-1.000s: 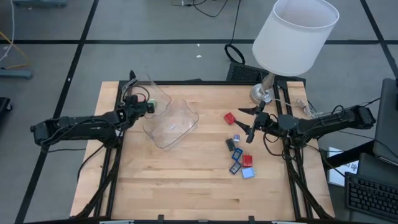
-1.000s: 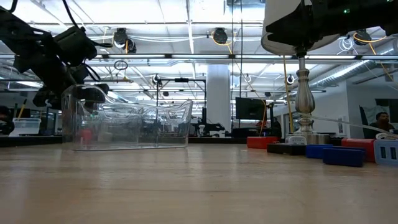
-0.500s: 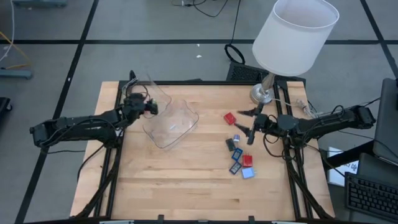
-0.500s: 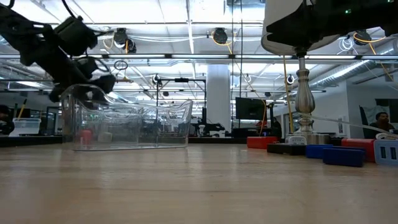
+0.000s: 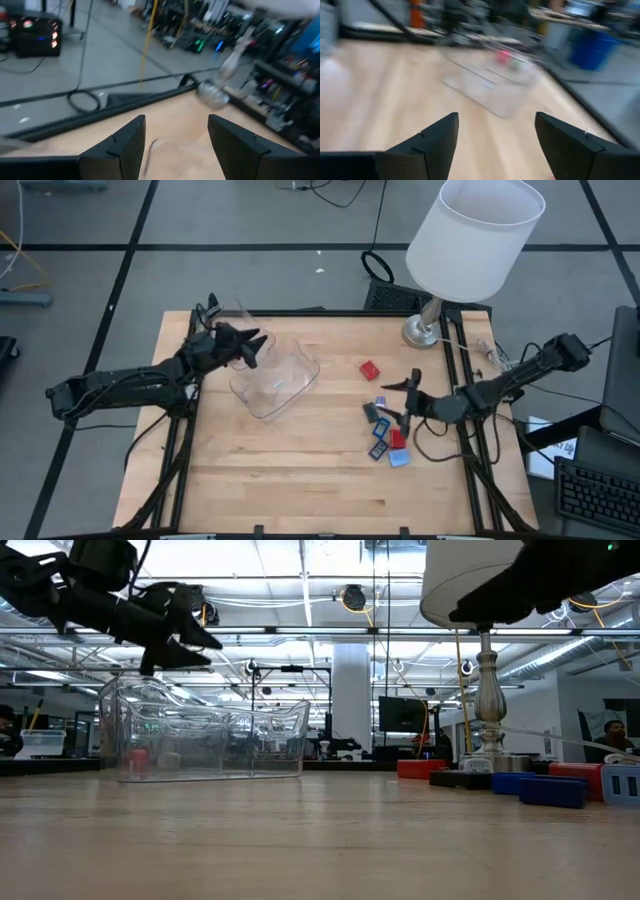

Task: Pick & Place Office items
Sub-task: Put the red charger adapter into the top transparent bin

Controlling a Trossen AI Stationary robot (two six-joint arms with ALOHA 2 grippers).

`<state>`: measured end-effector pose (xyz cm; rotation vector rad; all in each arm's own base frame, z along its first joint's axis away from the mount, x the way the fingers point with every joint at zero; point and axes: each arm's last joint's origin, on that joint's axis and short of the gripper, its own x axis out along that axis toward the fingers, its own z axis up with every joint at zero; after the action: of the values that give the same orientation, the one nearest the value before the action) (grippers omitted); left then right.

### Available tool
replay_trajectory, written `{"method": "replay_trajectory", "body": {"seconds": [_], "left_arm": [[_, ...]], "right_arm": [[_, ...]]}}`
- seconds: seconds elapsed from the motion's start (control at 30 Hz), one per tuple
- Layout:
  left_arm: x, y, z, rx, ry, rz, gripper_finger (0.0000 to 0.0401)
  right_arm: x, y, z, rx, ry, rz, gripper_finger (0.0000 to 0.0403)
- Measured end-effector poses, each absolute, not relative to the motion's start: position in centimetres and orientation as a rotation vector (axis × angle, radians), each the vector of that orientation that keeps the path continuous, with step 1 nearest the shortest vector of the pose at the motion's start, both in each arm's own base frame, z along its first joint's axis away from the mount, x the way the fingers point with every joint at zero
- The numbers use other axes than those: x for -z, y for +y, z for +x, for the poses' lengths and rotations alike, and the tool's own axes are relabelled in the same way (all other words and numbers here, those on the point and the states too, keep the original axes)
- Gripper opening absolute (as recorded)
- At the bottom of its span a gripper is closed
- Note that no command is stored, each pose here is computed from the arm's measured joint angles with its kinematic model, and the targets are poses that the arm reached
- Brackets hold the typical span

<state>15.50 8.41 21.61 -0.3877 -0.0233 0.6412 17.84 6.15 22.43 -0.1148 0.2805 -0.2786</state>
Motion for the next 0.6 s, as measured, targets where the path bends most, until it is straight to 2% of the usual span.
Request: {"method": "replay_trajectory", "body": {"seconds": [0.23, 0.47, 0.6], "left_arm": [[-23.2, 8.4, 15.5, -0.611, -0.166, -0.286, 0.0215], [-25.4, 8.2, 15.2, -0.586, -0.350, -0.105, 0.0203], [-25.4, 8.3, 15.4, -0.536, -0.286, -0.084, 0.0199]], "right_arm": [[-19.2, 4.1, 20.0, 0.534, 0.434, -0.065, 0.0254], [-16.0, 1.2, 21.8, 0.603, 0.596, 0.005, 0.0254], [-15.0, -0.1, 22.3, 0.628, 0.624, 0.074, 0.0254]]}}
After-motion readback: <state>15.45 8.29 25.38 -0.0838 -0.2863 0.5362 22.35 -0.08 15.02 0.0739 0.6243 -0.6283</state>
